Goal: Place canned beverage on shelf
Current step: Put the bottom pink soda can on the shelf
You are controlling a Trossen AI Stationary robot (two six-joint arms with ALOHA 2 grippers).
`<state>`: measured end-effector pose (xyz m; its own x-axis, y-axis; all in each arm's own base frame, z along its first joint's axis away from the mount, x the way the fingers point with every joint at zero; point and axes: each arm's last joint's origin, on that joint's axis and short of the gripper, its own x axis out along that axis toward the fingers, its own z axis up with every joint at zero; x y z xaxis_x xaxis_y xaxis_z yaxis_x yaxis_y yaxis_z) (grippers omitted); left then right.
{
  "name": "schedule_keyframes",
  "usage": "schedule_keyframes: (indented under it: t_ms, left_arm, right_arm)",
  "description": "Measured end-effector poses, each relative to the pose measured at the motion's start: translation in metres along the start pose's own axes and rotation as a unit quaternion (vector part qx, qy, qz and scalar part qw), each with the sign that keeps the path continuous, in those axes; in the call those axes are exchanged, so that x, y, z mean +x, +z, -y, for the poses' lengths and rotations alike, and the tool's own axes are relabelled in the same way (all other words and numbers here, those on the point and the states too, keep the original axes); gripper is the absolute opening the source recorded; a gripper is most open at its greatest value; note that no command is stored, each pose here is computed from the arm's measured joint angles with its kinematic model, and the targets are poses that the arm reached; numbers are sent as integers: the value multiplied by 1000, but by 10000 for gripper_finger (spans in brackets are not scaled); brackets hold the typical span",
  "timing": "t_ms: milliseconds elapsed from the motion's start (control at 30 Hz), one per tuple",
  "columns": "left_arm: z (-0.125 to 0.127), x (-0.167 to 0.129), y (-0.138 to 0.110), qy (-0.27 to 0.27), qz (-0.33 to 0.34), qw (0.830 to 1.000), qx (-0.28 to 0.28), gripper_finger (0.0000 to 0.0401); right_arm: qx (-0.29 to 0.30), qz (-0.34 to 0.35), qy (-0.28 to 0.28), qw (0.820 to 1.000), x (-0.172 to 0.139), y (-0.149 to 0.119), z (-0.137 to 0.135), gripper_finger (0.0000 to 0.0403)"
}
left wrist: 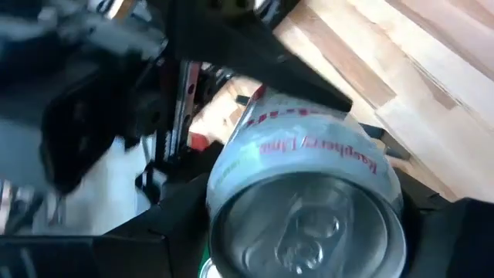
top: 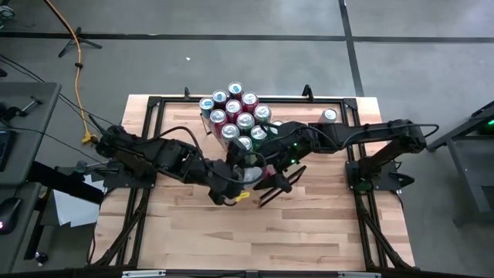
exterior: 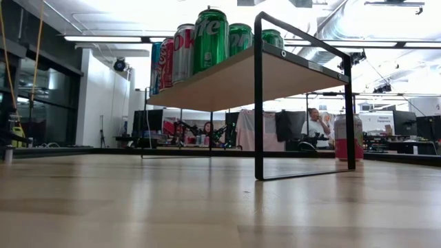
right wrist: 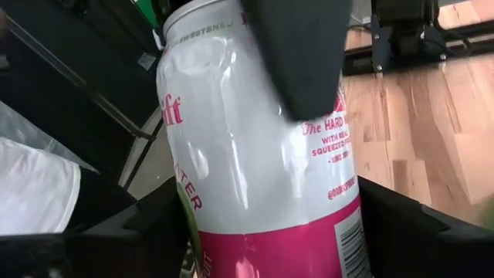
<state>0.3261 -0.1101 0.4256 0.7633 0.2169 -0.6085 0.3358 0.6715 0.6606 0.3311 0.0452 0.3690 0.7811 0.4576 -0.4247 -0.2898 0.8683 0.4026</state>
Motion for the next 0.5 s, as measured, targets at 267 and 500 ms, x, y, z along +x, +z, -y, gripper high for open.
schedule_keyframes:
  t_ms: [267,500]
  left_arm:
    - [8,-11,-16,-2,-81,992,-94,229]
    - [8,-19,-28,-47,-79,957,-274,229]
  right_arm:
    - [20,-112,-36,993,-26,-24,-12,283]
    - [17,-176,-77,981,-28,-48,-23,283]
